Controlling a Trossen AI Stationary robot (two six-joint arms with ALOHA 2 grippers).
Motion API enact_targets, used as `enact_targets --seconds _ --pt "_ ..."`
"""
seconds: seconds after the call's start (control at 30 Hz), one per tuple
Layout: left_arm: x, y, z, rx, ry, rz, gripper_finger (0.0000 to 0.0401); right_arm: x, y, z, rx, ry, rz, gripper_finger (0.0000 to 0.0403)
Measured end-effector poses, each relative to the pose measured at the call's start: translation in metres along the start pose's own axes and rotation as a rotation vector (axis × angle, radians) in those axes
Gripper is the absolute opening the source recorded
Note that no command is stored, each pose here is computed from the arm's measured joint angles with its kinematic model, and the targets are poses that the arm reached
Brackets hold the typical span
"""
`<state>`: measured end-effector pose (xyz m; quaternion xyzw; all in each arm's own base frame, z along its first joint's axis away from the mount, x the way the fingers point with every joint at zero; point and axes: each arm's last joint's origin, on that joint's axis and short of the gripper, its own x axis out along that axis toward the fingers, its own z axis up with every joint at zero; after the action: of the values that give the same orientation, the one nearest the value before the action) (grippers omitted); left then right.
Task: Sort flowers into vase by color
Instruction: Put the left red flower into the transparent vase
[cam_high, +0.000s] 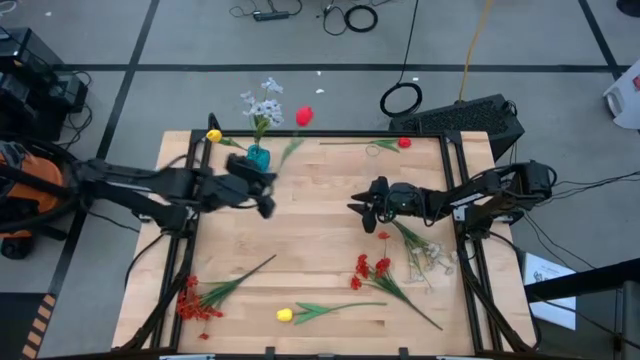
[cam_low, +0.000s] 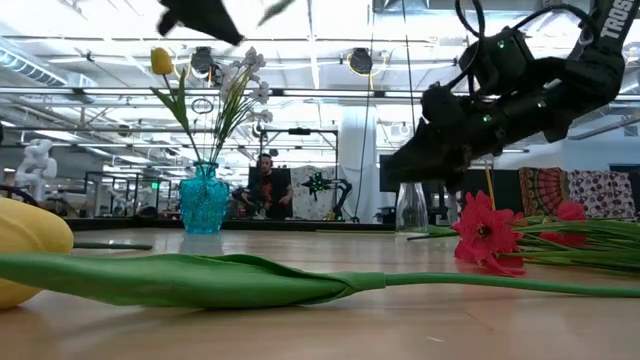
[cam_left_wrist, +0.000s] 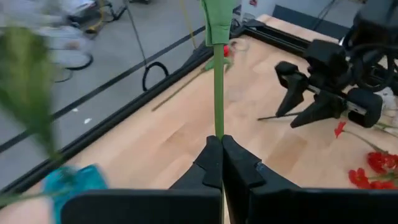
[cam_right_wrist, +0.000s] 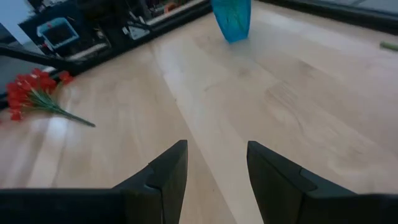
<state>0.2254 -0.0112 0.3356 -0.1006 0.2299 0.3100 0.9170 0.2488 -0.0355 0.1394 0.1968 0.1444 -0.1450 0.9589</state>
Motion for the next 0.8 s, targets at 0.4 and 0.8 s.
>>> enact_targets --seconds 0.4,0.8 --pt "0.103 -0.021 -0.017 0.071 -0.088 -0.333 0.0000 -0.043 0.006 0.039 -0.055 -0.059 0.072 0.0157" --pt "0.152 -0.029 -0.028 -0.045 -0.254 -0.609 0.0000 -0.059 0.019 0.065 -0.077 -0.282 0.243 0.0142"
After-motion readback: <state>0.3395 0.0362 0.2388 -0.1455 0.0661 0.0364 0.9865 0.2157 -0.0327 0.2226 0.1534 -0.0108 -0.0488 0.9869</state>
